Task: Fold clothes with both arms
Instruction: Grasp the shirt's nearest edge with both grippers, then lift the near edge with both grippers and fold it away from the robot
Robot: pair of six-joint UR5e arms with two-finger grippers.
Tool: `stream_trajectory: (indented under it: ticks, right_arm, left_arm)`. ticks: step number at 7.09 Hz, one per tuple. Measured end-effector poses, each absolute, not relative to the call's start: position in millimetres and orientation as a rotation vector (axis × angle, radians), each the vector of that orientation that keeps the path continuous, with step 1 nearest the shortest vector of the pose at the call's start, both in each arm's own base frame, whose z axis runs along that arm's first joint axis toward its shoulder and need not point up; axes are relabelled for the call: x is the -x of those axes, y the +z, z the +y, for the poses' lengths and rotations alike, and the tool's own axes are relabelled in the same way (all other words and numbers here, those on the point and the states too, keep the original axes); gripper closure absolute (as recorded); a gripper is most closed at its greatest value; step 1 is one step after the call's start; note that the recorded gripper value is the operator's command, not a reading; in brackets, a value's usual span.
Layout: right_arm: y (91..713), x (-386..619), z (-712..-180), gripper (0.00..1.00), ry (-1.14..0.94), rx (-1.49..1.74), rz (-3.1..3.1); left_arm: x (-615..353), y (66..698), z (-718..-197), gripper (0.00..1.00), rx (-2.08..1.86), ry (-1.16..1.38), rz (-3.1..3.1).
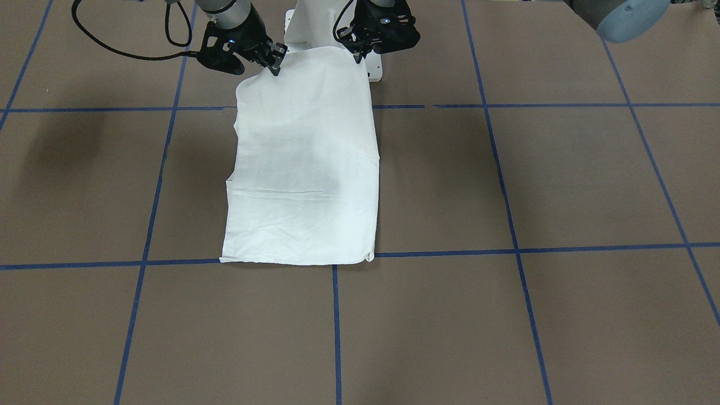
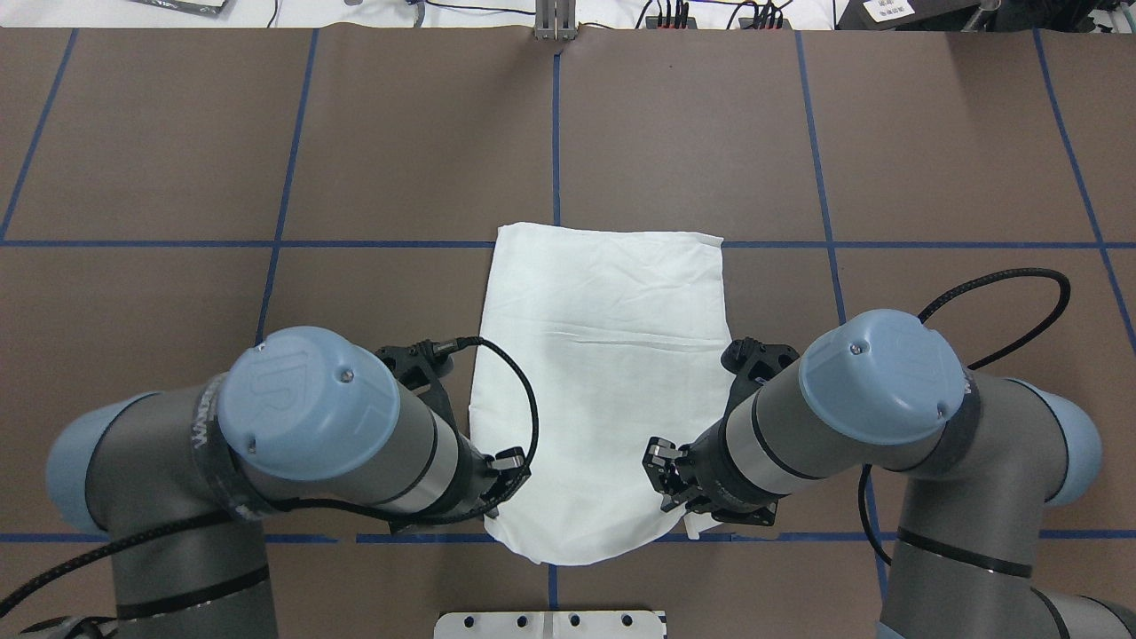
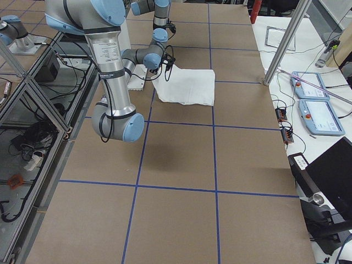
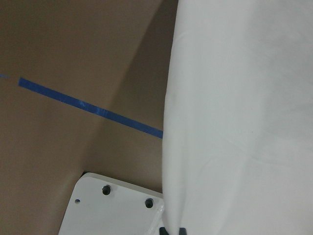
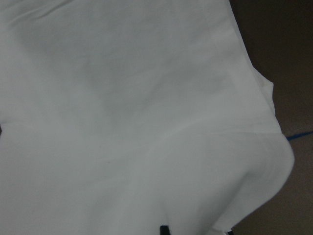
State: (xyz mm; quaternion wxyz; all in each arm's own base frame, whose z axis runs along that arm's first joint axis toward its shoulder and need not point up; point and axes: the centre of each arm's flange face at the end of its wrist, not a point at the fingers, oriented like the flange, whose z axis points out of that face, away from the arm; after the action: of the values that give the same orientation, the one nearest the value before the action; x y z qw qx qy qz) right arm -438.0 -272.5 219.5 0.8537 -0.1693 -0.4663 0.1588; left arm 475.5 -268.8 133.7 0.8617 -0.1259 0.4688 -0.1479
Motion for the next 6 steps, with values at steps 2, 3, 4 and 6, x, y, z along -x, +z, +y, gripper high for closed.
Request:
stream_trajectory:
  ticks: [2,3,4,6]
  right_arm:
    - [210,436,-322,1.0,0.398,0.305,-0.999]
    - [211,433,-351,1.0,0.422,0.272,-0.996]
    - [216,430,-376,1.0,0.45,0.249,-0.983]
    - [221,429,-426,1.0,0.512,0.221,-0.959]
  left_arm:
    - [-465,133,-335,1.0,0.203,-0.388,1.034]
    - [-465,134,-367,1.0,0.188,-0.413,1.042]
    - [-465,136,-393,1.0,0.175,-0.437,1.045]
    - [-469,142,-436,1.0,0.15,-0.479,1.05]
